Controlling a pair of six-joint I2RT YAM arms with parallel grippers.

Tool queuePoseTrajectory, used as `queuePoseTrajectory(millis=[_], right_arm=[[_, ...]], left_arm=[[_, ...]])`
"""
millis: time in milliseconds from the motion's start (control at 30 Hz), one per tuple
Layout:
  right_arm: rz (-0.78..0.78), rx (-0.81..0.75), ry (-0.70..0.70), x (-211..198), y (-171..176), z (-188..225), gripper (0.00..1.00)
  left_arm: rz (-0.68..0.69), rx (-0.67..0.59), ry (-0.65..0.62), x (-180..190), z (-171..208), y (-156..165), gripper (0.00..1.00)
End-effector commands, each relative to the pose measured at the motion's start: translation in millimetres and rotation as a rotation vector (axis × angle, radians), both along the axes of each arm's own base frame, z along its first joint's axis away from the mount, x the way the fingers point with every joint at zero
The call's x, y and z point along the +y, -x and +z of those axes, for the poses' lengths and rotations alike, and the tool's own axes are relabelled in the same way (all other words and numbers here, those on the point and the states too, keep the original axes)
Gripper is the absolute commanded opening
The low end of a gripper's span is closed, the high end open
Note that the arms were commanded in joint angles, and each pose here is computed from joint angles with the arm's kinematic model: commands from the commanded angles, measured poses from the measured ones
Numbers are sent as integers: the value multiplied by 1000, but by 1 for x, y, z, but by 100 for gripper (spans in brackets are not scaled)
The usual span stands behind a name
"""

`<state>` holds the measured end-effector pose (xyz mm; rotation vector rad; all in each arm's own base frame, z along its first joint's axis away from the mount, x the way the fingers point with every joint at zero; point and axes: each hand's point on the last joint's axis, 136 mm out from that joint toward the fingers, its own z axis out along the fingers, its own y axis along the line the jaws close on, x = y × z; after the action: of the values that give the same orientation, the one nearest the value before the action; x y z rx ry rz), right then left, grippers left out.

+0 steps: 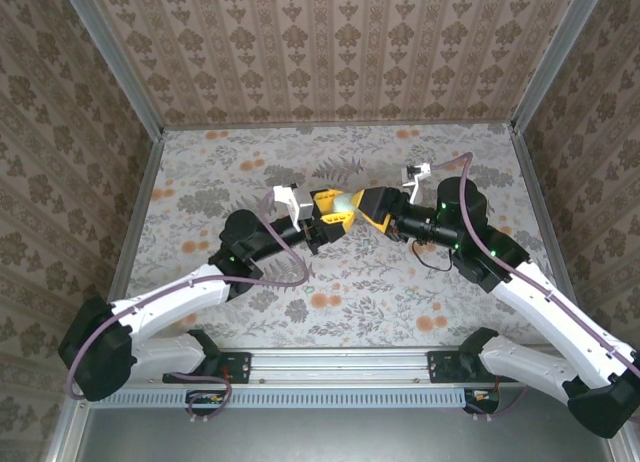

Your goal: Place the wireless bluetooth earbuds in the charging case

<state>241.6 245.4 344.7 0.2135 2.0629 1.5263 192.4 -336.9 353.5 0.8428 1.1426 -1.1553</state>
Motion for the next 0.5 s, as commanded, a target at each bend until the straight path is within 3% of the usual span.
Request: queuePoseTrajectory(millis=[0, 267, 467], right_arm=[[48, -15, -75, 6, 8, 14, 64], [56, -7, -76, 10, 5, 8, 46], [60, -17, -70, 12, 3, 7, 25]], left_arm=[[-41, -40, 91, 1, 29, 9, 26], [-78, -11, 97, -3, 21, 12, 27], [-110, 16, 65, -6, 11, 13, 32]])
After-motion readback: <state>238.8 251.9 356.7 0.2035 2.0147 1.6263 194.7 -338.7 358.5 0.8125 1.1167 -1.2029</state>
